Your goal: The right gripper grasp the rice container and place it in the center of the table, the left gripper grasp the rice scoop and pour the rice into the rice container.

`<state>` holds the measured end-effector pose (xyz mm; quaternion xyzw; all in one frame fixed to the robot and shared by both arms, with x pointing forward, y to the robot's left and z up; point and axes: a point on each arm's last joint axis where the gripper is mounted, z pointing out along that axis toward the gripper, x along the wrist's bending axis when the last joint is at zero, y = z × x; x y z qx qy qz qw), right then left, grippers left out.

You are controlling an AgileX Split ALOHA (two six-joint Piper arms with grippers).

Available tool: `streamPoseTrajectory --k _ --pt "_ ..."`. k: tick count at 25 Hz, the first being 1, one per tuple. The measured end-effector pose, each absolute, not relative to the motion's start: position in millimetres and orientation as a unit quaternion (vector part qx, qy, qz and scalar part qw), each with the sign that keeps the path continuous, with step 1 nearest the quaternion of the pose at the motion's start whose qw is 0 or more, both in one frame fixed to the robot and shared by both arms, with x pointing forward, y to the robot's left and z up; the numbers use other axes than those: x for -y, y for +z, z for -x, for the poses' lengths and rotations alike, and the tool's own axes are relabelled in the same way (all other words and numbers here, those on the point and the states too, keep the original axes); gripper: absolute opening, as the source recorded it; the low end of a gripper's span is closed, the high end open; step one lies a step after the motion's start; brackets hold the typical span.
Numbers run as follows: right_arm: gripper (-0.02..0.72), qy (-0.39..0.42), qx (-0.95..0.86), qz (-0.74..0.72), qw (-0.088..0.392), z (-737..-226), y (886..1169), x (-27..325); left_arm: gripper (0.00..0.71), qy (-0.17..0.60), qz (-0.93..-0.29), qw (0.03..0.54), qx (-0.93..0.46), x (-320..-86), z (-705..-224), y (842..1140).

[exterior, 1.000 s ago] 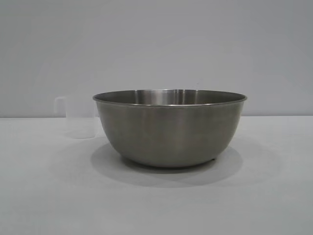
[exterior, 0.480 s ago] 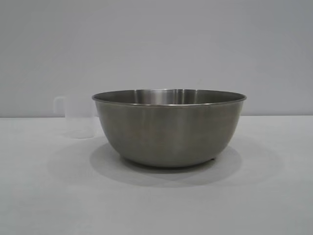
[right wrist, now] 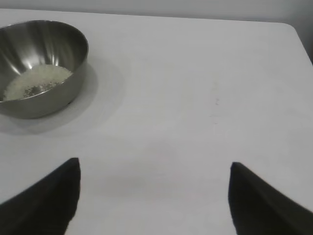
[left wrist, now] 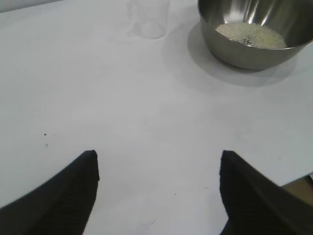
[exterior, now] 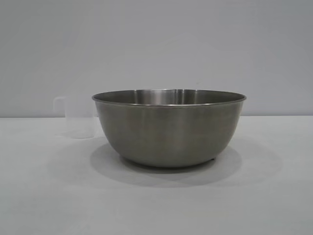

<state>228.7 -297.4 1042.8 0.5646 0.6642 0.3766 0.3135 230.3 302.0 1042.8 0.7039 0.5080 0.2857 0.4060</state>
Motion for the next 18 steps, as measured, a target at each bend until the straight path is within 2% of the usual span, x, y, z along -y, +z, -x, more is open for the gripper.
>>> streamPoseTrajectory --k 9,18 --pt "0.566 0.377 -0.664 -0.565 0.314 -228.7 1042.8 297.4 0.461 0.287 -0.702 0.405 -0.510 -301.9 -230.3 1042.8" --pt "0.566 0.377 -0.664 -0.565 0.314 -228.7 1042.8 297.4 0.461 0.324 -0.650 0.376 -0.575 -300.3 -230.1 1042.8"
